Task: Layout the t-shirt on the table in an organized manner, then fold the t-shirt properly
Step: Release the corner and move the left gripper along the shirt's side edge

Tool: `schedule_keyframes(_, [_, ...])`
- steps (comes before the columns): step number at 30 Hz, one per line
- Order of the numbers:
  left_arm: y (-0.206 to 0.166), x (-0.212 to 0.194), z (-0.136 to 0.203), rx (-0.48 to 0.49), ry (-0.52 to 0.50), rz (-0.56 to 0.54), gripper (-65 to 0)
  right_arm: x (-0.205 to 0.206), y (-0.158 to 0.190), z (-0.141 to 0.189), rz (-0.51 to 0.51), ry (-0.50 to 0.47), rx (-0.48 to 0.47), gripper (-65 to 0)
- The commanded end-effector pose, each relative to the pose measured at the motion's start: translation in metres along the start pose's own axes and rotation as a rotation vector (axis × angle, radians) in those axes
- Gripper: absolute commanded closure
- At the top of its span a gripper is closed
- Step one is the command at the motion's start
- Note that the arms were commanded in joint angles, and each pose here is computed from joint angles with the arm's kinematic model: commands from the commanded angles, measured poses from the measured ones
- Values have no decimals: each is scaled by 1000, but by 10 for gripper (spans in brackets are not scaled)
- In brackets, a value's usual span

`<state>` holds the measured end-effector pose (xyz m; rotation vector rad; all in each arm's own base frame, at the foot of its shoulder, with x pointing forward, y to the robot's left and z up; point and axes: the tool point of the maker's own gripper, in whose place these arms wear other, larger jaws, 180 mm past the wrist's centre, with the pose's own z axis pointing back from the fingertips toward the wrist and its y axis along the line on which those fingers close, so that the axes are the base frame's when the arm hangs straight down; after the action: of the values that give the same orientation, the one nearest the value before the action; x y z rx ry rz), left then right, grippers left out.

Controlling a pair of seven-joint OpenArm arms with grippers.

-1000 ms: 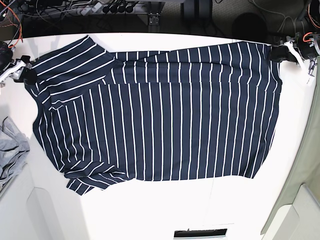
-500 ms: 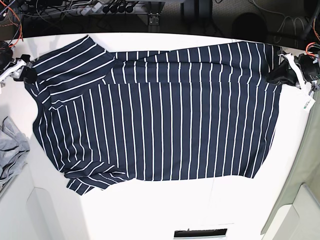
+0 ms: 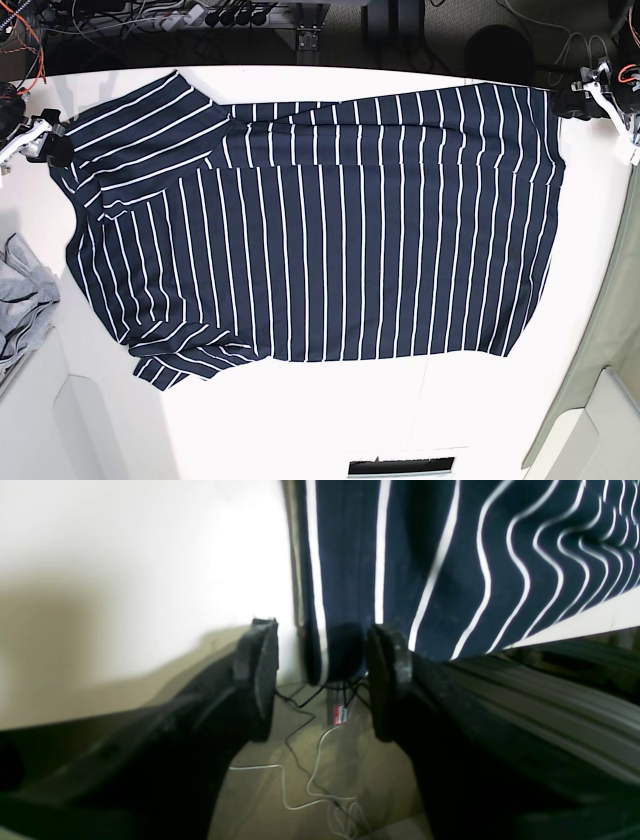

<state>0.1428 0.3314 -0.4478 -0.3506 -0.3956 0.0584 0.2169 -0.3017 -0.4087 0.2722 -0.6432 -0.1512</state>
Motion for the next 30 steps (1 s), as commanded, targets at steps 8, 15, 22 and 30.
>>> schedule_keyframes(8, [-15,-10,-9,-43,12,30,-310,17,-2,6,19,-50,-2,-297])
schedule_keyframes(15, [-20,-10,-12,-55,4,31,-68,17,-2,6,19,-50,-2,-297])
schedule_keyframes(22, [-53,37,5,-155,-97,-44,0,17,-2,6,19,-49,-2,-297])
schedule_keyframes(30, [-97,89,32,-219,-205,-240,0,17,-2,6,19,-50,-2,-297])
